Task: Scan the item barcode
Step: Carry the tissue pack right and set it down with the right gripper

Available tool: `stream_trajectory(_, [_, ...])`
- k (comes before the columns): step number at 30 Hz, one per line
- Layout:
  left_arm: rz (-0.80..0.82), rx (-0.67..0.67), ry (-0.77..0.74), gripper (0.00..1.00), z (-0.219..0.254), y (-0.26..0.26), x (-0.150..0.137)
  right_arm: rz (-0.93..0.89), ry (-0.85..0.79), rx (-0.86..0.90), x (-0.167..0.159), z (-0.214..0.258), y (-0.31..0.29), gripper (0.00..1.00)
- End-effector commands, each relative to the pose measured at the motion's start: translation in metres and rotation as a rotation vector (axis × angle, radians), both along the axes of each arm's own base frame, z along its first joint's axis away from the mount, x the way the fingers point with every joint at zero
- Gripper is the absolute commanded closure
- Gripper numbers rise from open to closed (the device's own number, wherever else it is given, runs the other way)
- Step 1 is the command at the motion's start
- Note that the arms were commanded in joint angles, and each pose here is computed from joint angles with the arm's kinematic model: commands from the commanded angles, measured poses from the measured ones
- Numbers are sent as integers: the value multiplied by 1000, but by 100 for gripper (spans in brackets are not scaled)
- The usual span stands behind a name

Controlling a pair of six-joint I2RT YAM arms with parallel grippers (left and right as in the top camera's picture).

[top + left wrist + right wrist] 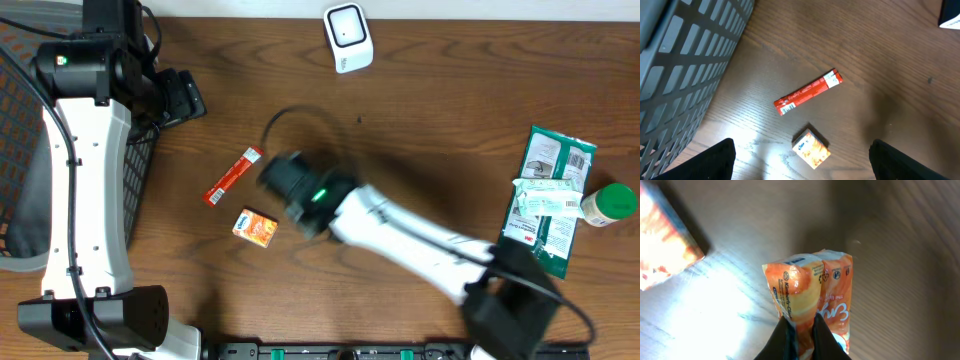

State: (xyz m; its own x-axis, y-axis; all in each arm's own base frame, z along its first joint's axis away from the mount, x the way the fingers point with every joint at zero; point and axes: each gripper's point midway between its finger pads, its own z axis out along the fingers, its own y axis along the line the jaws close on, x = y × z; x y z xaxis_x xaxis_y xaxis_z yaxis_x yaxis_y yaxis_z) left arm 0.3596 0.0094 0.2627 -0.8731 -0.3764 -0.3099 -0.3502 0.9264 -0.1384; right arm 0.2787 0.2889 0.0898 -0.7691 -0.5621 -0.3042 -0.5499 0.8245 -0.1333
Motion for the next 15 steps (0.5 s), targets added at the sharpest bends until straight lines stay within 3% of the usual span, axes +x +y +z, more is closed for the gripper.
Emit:
stream_trajectory(1, [-11, -1, -3, 14, 2, 0, -2, -98, 201, 200, 9, 7, -14, 99])
stream_trajectory(6, [-11, -1, -3, 14, 2, 0, -2, -166, 399, 428, 27, 4, -47, 99])
stream_trajectory(10, [-11, -1, -3, 14, 2, 0, -2, -297, 433, 516, 46, -13, -93, 99])
stream_trajectory(15, [-11, -1, -3, 14, 2, 0, -2, -289, 472, 681, 44, -28, -104, 98])
